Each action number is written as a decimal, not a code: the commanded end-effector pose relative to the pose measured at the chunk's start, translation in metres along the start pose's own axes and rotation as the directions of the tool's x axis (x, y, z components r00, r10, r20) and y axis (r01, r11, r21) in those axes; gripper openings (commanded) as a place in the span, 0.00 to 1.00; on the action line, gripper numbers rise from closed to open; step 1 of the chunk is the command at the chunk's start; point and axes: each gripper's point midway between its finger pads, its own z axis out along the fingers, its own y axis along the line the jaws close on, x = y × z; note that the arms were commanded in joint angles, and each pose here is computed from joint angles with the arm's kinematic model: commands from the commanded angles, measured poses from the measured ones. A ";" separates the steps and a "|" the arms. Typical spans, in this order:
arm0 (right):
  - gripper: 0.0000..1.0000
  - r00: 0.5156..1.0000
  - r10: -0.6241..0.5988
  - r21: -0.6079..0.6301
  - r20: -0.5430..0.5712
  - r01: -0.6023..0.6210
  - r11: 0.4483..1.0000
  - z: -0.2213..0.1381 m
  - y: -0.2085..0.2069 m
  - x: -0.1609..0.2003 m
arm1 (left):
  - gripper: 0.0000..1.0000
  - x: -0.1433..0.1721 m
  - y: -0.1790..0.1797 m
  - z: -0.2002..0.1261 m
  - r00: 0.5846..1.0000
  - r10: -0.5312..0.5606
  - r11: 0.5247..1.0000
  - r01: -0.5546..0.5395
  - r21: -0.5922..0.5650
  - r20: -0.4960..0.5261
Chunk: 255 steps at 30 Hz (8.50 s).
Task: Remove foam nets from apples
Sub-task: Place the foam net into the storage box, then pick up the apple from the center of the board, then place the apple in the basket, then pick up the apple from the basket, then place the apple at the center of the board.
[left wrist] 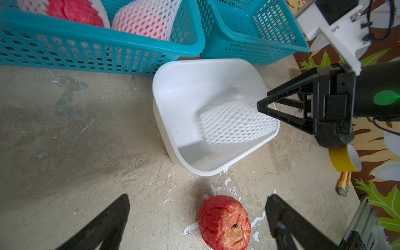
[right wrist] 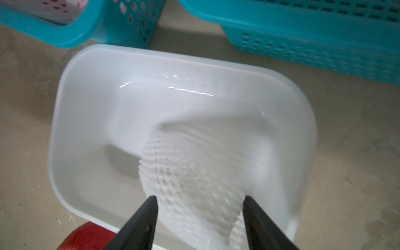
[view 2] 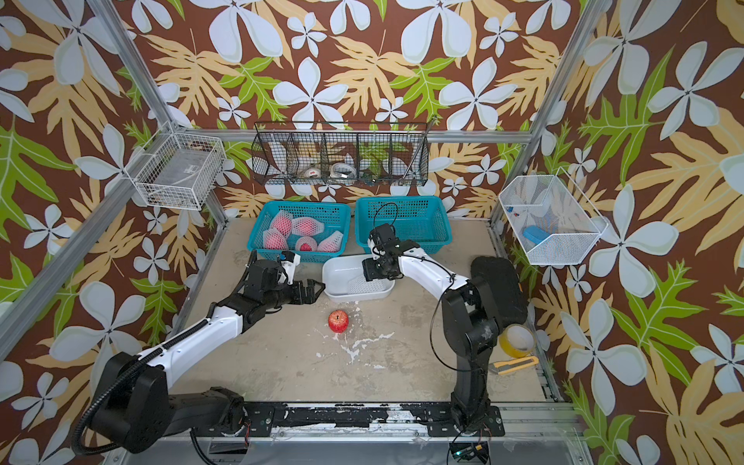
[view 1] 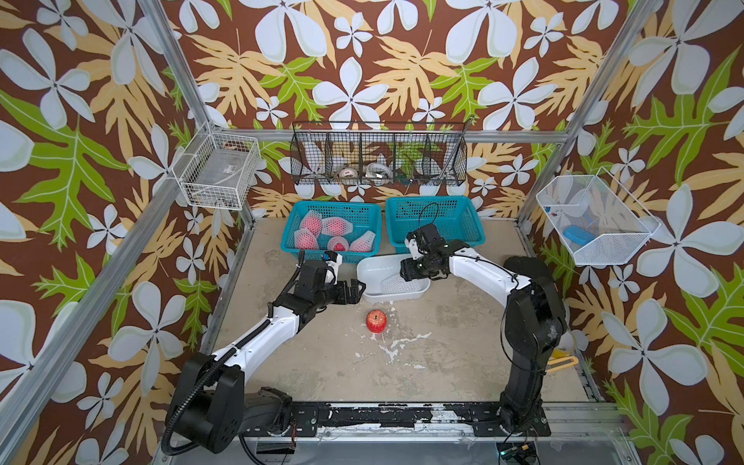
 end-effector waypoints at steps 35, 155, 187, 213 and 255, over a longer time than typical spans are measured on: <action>1.00 0.949 -0.258 -0.141 -0.182 0.235 0.962 0.010 0.130 0.142 | 1.00 0.014 0.029 -0.026 0.994 -0.074 0.994 0.080 -0.073 0.080; 0.98 0.856 0.151 -0.089 0.495 -0.124 0.988 -0.117 -0.040 -0.125 | 1.00 -0.135 0.146 0.142 0.949 0.028 0.860 -0.183 -0.476 -0.314; 0.98 0.867 0.133 -0.078 0.480 -0.109 0.991 -0.108 -0.041 -0.122 | 1.00 -0.113 0.161 0.154 0.950 -0.039 0.888 -0.109 -0.447 -0.309; 0.97 0.855 0.147 -0.096 0.497 -0.114 0.989 -0.126 -0.036 -0.128 | 0.75 -0.199 0.092 0.080 0.994 0.042 0.920 -0.077 -0.384 -0.097; 0.98 0.915 0.151 -0.089 0.374 -0.126 0.988 -0.075 -0.037 0.070 | 0.79 0.137 -0.094 0.045 0.860 0.478 0.878 -0.465 0.112 -0.177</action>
